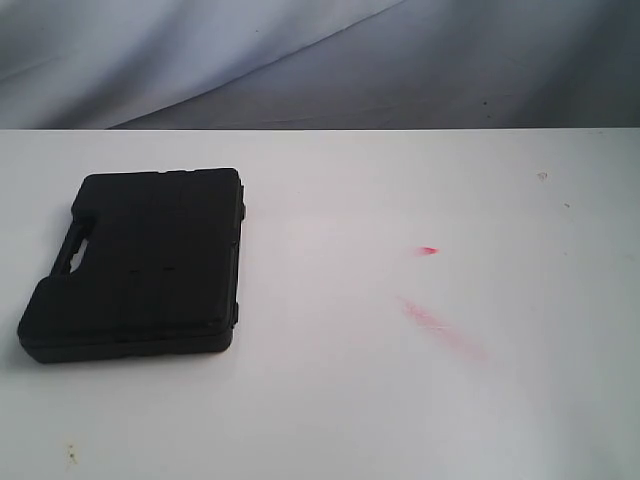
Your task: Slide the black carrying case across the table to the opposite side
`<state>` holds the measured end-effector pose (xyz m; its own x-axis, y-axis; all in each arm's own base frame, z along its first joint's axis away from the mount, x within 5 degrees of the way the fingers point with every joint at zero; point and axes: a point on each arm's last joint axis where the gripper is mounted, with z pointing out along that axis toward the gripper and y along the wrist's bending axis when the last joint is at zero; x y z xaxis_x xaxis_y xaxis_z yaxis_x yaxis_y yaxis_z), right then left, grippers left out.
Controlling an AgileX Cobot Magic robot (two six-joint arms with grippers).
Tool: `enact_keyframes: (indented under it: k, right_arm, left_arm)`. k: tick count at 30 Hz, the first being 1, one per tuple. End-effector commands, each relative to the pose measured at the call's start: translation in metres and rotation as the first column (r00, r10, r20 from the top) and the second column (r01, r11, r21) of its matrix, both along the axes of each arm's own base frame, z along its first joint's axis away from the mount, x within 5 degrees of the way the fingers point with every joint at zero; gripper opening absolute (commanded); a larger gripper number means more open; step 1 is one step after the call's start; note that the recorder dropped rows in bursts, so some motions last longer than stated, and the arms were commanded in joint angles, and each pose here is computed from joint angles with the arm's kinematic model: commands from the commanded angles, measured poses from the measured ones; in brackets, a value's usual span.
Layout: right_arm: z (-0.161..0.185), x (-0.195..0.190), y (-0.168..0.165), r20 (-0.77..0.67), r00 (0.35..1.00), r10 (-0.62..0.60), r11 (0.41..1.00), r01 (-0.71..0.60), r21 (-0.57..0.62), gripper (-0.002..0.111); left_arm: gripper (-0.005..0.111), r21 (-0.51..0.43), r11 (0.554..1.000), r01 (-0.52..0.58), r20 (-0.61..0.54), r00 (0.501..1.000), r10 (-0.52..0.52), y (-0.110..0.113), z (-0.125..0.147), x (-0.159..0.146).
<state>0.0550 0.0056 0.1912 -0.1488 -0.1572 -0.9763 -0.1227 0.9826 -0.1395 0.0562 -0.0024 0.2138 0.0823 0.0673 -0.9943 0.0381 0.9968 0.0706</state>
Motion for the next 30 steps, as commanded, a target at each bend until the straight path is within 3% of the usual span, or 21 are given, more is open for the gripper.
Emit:
enact_keyframes:
  k: [1,7,12,16,30]
  right_arm:
    - [-0.001,0.000,0.000,0.002,1.000,-0.008,1.000,0.008,0.000,0.000]
    - [-0.001,0.000,0.000,0.002,1.000,-0.008,1.000,0.008,0.000,0.000]
    - [-0.001,0.000,0.000,0.002,1.000,-0.008,1.000,0.008,0.000,0.000]
    - [-0.001,0.000,0.000,0.002,1.000,-0.008,1.000,0.008,0.000,0.000]
    - [-0.001,0.000,0.000,0.002,1.000,-0.008,1.000,0.008,0.000,0.000]
  left_arm:
    - [0.000,-0.010,1.000,0.002,-0.028,1.000,-0.003,0.000,-0.004,0.000]
    - [0.000,-0.005,1.000,-0.009,-0.153,0.988,0.008,0.001,-0.015,0.000]
    - [0.000,-0.017,1.000,-0.011,-0.176,0.984,0.008,0.001,-0.017,0.000]
    - [0.000,-0.105,0.995,-0.004,-0.188,0.982,-0.016,-0.001,-0.018,0.000]
    - [0.000,-0.098,0.995,-0.004,-0.193,0.981,-0.015,-0.001,-0.019,0.000]
